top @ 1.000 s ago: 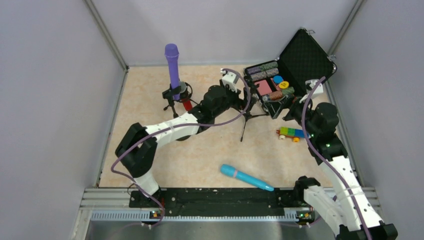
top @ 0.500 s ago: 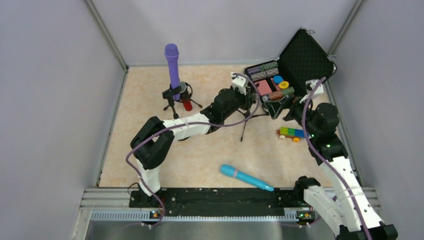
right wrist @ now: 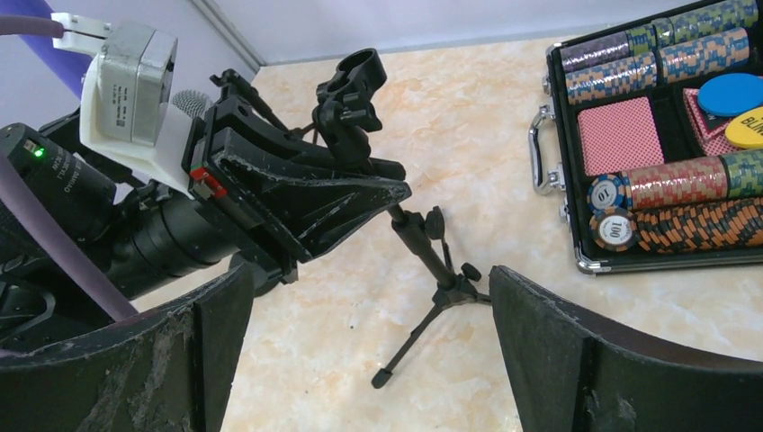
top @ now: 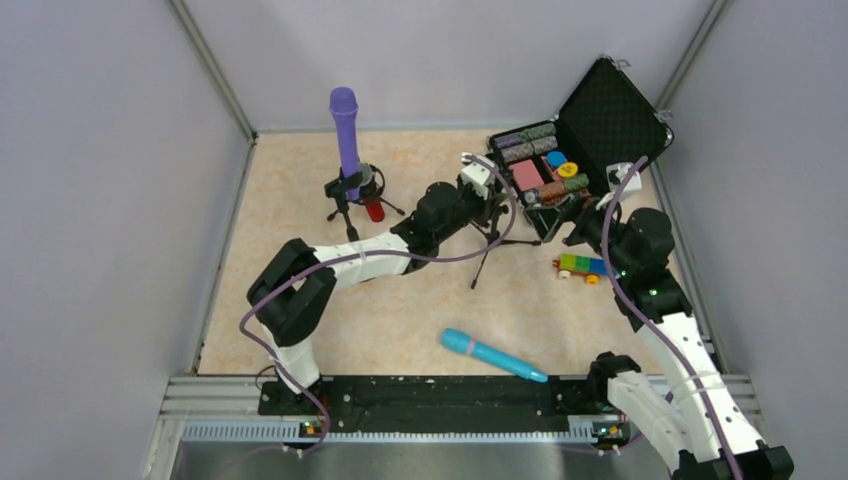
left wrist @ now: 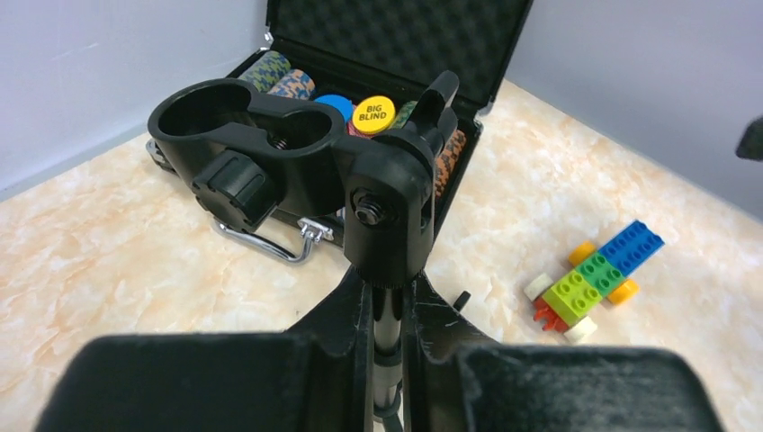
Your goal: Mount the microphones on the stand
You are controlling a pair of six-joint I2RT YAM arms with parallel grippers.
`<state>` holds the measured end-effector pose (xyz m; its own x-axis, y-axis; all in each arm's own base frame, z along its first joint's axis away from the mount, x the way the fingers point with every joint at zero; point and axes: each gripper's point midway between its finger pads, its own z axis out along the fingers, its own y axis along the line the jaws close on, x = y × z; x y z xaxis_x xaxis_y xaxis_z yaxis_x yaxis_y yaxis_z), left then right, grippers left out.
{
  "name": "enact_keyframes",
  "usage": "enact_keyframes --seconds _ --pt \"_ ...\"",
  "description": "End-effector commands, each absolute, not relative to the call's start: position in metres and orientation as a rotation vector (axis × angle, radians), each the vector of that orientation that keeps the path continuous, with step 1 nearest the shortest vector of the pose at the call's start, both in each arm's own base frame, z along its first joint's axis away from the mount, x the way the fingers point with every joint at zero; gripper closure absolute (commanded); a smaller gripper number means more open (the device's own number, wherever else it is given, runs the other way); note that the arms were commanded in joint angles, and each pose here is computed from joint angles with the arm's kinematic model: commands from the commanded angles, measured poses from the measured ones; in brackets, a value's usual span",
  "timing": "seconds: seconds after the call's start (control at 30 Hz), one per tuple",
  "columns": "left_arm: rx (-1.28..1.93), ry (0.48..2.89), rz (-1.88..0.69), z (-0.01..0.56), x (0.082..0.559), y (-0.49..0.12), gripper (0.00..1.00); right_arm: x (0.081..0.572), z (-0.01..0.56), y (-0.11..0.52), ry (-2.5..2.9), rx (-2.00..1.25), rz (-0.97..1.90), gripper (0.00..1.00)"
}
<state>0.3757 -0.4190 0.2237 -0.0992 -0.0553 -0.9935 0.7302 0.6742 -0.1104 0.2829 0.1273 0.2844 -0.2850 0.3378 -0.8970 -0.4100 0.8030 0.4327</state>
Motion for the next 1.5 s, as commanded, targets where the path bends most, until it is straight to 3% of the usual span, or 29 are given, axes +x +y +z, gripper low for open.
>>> enact_keyframes --seconds 0.0,0.4,1.13,1.23,1.37,1.47 --pt "0.670 1.384 -0.767 0.283 0.351 -0.415 1.00 0.281 0.300 0.131 1.649 -0.077 0.754 0.01" --pt "0.881 1.275 -0.684 0.282 0.306 -0.376 1.00 0.278 0.302 0.139 1.624 -0.114 0.808 0.01" --pt "0.992 1.209 -0.858 0.267 0.259 -0.315 1.00 0.280 0.292 0.148 1.629 -0.133 0.867 0.01" --pt "0.987 1.216 -0.852 0.263 0.259 -0.311 0.89 0.280 0.290 0.149 1.631 -0.134 0.867 0.01" --pt "0.985 1.232 -0.834 0.262 0.262 -0.309 0.47 0.281 0.289 0.149 1.632 -0.136 0.871 0.01" --pt "0.982 1.242 -0.818 0.265 0.263 -0.307 0.30 0.282 0.287 0.150 1.630 -0.138 0.876 0.01"
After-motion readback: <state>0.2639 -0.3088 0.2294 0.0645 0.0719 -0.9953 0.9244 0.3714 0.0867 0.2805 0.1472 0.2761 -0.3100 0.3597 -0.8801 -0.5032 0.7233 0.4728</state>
